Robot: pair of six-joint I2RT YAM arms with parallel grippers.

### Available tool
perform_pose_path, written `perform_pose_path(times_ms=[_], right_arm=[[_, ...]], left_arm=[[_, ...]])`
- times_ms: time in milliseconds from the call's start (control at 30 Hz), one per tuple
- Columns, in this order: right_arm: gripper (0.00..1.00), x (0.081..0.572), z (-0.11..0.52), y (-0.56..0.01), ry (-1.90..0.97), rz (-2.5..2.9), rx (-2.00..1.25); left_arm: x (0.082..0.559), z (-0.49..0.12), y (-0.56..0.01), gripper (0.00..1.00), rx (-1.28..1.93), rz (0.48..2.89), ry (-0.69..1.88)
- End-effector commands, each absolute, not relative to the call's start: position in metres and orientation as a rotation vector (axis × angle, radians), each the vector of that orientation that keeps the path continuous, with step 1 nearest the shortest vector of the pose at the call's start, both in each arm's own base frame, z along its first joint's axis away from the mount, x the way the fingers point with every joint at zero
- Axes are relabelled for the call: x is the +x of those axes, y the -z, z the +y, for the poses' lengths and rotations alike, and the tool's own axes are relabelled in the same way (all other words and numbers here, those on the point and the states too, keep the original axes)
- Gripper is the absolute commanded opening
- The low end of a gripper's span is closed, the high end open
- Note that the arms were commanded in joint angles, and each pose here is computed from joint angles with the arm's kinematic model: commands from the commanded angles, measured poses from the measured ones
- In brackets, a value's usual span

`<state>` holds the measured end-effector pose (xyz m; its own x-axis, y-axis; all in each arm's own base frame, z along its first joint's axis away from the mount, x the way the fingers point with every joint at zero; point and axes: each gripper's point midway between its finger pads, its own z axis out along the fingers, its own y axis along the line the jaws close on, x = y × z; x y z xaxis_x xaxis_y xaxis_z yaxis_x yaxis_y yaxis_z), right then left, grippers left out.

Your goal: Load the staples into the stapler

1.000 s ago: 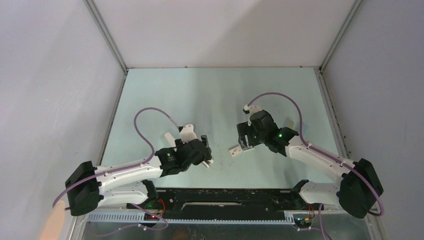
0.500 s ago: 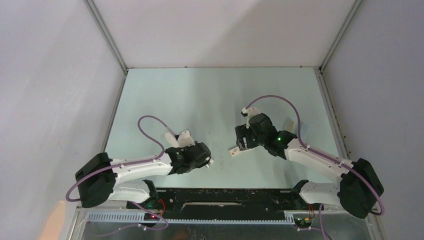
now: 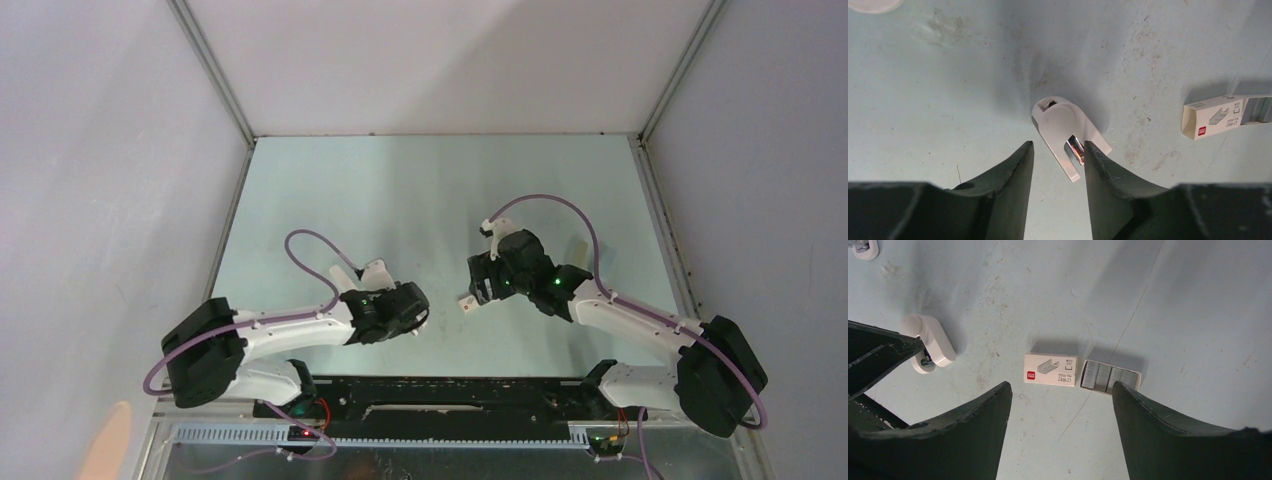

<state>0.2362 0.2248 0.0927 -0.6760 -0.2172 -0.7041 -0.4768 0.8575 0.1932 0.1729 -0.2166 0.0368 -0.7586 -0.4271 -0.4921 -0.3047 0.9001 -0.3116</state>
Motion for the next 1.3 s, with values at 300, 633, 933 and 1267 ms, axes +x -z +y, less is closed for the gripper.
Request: perform_pose_path(times_ms=[300, 633, 933, 1267], right_arm=[[0.76, 0.231, 0.249, -0.105, -0.614, 2.253, -0.547], [0.78, 0.208, 0.274, -0.124, -0.82, 2.248, -0.527], [0.81, 0.19, 0.286, -0.133, -0.87, 2.245, -0.483], [0.78, 0.193, 0.303, -0.147, -0.988, 2.144, -0.342]], left_arm=[[0.165, -0.221, -0.032, 0.24, -0.609, 2.503, 0.334], [0.17, -0.219, -0.039, 0.0, -0.646, 2.365, 0.571], [0.178, -0.227, -0.059, 0.0, -0.568, 2.171, 0.854], [0.174, -0.218, -0.073, 0.0, -0.535, 2.005, 1.037]])
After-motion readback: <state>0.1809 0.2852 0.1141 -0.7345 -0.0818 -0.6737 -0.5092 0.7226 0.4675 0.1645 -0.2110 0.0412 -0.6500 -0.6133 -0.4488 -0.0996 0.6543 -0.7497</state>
